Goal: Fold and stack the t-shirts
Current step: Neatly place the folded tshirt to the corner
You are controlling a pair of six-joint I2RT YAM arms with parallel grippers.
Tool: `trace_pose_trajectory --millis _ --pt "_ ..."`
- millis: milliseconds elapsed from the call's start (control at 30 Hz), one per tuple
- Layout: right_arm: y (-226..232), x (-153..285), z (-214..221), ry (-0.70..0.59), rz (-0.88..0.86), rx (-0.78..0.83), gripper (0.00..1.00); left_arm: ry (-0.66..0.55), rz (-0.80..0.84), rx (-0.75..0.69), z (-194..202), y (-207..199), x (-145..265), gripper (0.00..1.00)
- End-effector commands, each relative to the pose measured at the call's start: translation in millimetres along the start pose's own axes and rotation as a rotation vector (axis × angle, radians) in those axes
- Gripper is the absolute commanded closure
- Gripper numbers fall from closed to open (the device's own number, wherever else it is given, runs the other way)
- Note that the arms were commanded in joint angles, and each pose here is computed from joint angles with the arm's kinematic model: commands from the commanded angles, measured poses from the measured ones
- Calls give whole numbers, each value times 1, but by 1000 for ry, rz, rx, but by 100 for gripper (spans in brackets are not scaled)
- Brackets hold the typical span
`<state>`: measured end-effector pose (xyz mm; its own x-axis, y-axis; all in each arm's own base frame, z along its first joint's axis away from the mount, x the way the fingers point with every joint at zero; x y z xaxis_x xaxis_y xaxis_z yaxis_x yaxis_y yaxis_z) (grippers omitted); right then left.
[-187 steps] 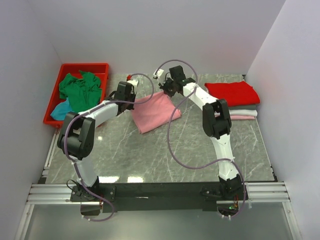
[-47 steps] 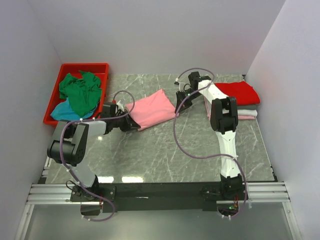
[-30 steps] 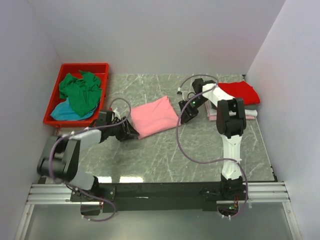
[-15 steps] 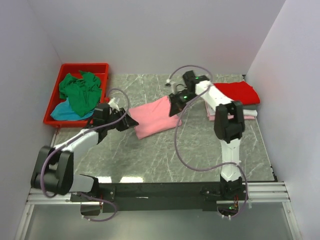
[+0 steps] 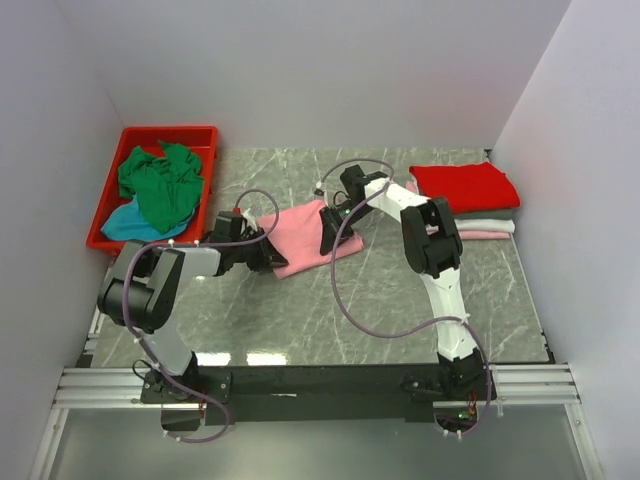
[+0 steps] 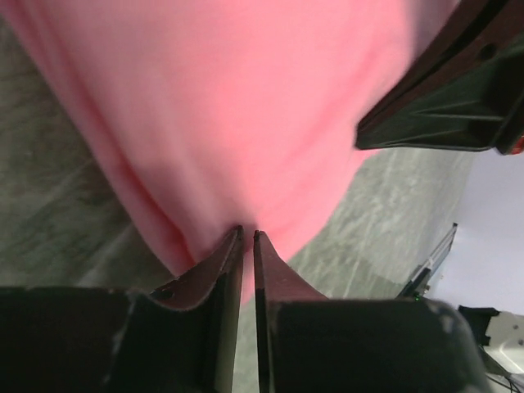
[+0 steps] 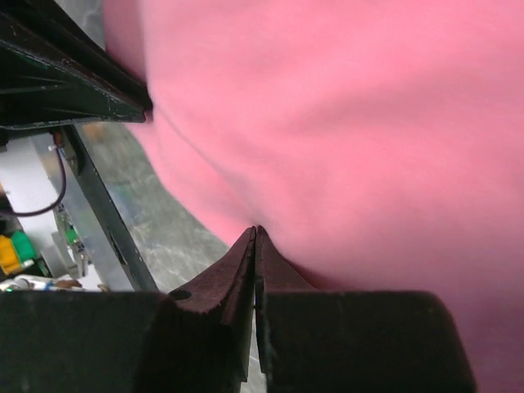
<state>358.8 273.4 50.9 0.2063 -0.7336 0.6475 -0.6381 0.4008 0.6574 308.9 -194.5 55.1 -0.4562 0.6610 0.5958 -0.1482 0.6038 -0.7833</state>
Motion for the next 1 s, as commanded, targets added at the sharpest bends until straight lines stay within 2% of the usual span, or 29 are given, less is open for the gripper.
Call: trace_pose_trajectory --millis 0,167,333,400,500,533,567,600,633,667,700,733,767,800,833,867,900,967 --pt "-20 6 -4 -13 76 -49 92 -22 -39 12 -2 14 -6 84" --pt "-27 24 -5 -20 121 -37 92 -64 -85 17 -10 25 -1 86" --pt "-38 61 -9 -68 169 -42 92 -109 -110 -8 -26 20 8 85" --pt "-41 71 -7 -66 176 -53 91 -113 -110 -10 -29 19 10 82" --pt "-46 91 -6 -69 206 -34 89 -138 -93 -44 -35 4 21 71" --pt "-45 102 -10 -82 226 7 88 -173 -63 -76 -42 -13 31 68" --pt "-46 108 -10 -77 252 25 86 -210 -64 -101 -49 -21 38 64" --pt "-43 118 -16 -90 285 76 79 -226 -90 -132 -50 -22 47 62" --pt "-43 124 -19 -98 314 99 75 -303 -52 -189 -63 -47 66 60" --pt "-44 130 -22 -111 343 122 71 -330 -69 -216 -65 -51 77 54" --pt "-43 139 -32 -142 388 166 59 -393 -126 -256 -73 -49 90 51" --pt "-43 140 -34 -157 402 172 52 -474 -112 -295 -79 -66 112 47" --pt "-43 141 -38 -177 411 181 44 -535 -135 -304 -84 -68 125 36" --pt "-43 143 -50 -228 430 193 32 -628 -181 -295 -94 -66 142 29" --pt "-48 139 -49 -234 442 179 28 -694 -172 -298 -92 -72 162 23" --pt "-49 135 -54 -246 457 166 26 -736 -179 -294 -92 -72 174 12" --pt "-61 131 -59 -270 502 97 24 -774 -185 -293 -91 -72 185 8" --pt "-67 127 -68 -289 515 56 23 -840 -170 -312 -84 -75 208 4"
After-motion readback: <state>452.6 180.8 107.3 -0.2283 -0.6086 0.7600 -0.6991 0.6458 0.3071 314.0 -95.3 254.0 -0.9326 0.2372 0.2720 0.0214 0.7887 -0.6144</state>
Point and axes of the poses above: each gripper's point midway between its finger pads, its own x axis back along the fingers, its own y axis along the line the jaws close on, z = x × y, the point moved 3 cm from there along x, back along the fingers, and after that the axes turned 10 degrees about x, right-handed, at the moved point
